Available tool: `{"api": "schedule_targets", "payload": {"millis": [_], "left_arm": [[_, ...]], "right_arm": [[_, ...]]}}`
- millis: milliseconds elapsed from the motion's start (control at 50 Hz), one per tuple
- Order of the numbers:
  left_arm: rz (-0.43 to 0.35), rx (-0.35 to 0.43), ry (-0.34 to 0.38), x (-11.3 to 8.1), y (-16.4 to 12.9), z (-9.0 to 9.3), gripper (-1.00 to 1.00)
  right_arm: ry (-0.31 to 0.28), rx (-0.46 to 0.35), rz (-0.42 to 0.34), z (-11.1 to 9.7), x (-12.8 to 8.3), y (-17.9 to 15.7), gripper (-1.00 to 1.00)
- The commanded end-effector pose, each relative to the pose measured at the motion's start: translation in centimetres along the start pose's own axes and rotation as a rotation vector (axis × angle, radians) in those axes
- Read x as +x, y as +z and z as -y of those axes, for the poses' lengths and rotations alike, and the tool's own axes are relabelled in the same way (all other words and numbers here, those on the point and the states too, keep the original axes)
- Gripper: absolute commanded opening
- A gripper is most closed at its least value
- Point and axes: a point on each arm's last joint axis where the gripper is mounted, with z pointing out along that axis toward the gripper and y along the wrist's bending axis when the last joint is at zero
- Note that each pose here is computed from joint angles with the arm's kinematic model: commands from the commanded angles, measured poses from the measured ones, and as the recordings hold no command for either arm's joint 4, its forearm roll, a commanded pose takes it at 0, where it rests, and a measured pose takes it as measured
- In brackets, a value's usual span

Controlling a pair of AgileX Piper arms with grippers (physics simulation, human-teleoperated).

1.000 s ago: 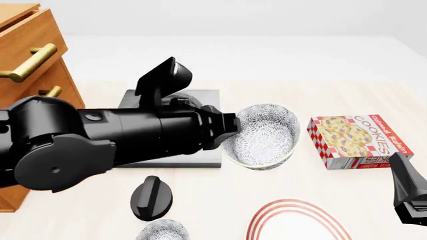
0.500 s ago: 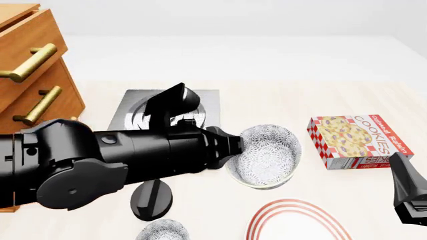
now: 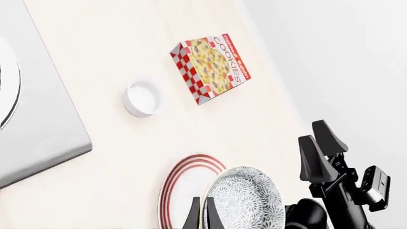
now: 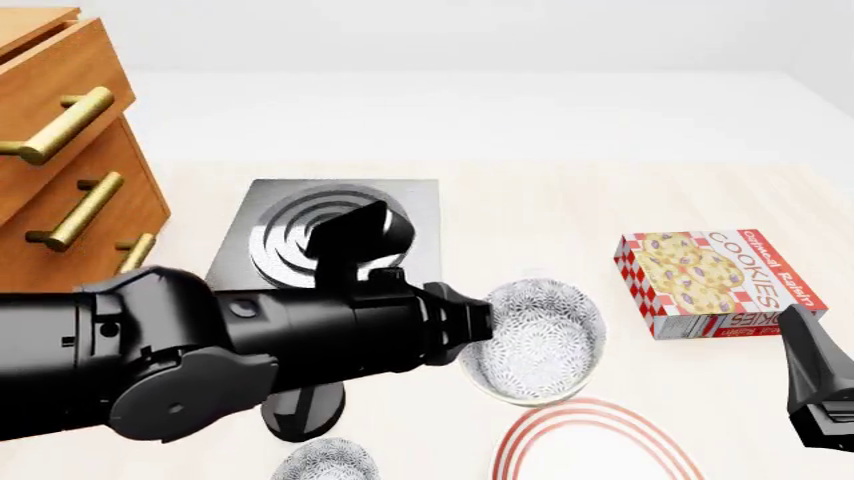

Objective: Pick the akita bowl on the wooden cabinet and place it on the plate.

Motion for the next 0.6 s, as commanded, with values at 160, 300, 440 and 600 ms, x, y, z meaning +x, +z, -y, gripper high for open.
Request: {"api": "schedule_targets", "payload": {"millis": [160, 300, 440, 600], "left_arm": [[-0.019, 0.001, -0.025, 0.9, 1.1, -0.2, -1.00], [-0.019, -0.008, -0.027, 1.0, 1.5, -0.5, -1.00], [-0.024, -0.017, -0.028, 1.2, 2.0, -0.9, -1.00], [-0.032, -0.025, -0.027, 1.5, 2.7, -1.2, -1.00]], "right_arm": [[0.000, 0.000, 0.000, 0.0, 0.0, 0.0, 1.00], [0.000, 0.000, 0.000, 0.0, 0.0, 0.0, 1.00], [0.000, 0.000, 0.000, 0.0, 0.0, 0.0, 1.00], [0.000, 0.000, 0.000, 0.0, 0.0, 0.0, 1.00]]}}
